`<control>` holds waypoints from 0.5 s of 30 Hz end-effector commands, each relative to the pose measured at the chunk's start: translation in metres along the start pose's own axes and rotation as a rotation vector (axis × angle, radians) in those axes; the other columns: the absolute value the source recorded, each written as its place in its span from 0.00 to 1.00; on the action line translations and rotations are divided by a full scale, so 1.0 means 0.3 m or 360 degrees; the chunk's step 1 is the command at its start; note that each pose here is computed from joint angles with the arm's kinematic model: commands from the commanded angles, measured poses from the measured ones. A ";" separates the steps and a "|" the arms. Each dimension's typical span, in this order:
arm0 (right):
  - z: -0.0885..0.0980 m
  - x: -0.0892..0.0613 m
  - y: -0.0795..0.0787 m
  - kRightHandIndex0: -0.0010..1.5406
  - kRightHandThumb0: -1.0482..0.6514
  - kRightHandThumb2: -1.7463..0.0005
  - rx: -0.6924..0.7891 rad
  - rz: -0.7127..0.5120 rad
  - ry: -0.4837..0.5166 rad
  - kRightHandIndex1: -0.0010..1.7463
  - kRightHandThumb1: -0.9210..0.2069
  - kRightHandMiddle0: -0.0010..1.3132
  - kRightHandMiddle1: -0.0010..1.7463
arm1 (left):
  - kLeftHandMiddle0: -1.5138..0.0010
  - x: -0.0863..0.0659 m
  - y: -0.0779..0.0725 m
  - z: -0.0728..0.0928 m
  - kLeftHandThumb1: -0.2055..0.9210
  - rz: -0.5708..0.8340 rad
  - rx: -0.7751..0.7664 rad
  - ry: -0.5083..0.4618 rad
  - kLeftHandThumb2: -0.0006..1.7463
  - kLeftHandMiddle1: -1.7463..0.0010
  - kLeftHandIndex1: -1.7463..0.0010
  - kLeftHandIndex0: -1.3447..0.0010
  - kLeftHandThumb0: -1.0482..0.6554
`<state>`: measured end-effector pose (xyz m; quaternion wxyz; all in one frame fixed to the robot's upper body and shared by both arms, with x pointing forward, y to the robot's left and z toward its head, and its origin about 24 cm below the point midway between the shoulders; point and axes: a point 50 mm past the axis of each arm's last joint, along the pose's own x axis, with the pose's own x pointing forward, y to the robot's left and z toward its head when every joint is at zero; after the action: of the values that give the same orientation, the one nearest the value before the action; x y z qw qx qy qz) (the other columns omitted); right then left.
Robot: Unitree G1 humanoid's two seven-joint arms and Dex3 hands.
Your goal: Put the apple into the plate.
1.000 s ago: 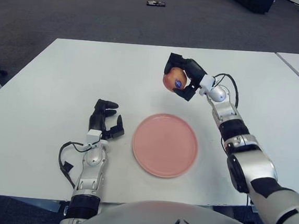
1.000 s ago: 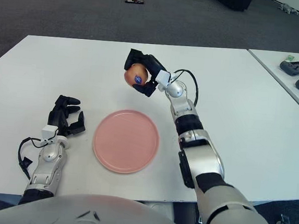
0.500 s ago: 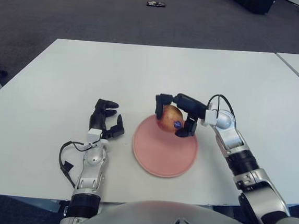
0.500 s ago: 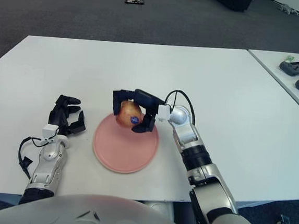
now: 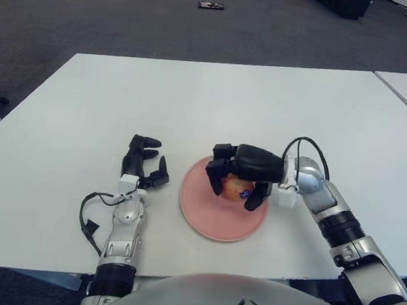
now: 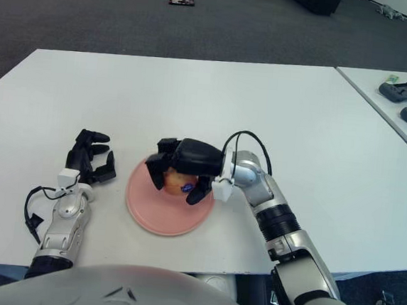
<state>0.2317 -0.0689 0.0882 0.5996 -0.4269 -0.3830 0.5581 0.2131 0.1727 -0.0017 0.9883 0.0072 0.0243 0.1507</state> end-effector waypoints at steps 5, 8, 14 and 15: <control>0.006 0.008 0.006 0.60 0.62 0.00 -0.0306 0.0026 -0.0015 1.00 0.91 0.59 0.92 | 0.55 -0.014 0.008 -0.033 0.43 0.0006 0.0030 0.0095 0.77 0.04 0.00 0.71 0.61; 0.004 0.002 0.029 0.61 0.61 0.00 -0.0376 0.0040 -0.0017 1.00 0.92 0.61 0.90 | 0.54 -0.014 0.009 -0.031 0.43 0.0003 0.0027 0.0089 0.78 0.05 0.00 0.71 0.61; -0.004 -0.007 0.063 0.62 0.61 0.00 -0.0466 -0.0046 0.0002 1.00 0.94 0.64 0.86 | 0.55 -0.014 0.007 -0.029 0.45 0.0005 0.0030 0.0080 0.76 0.06 0.00 0.72 0.61; -0.004 -0.007 0.065 0.62 0.61 0.00 -0.0478 -0.0072 0.0004 1.00 0.94 0.65 0.86 | 0.54 -0.014 0.007 -0.029 0.45 0.0005 0.0032 0.0078 0.75 0.07 0.00 0.72 0.61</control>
<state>0.2229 -0.0684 0.0685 0.5358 -0.5002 -0.4529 0.5076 0.2130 0.1727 -0.0014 0.9882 0.0072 0.0250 0.1509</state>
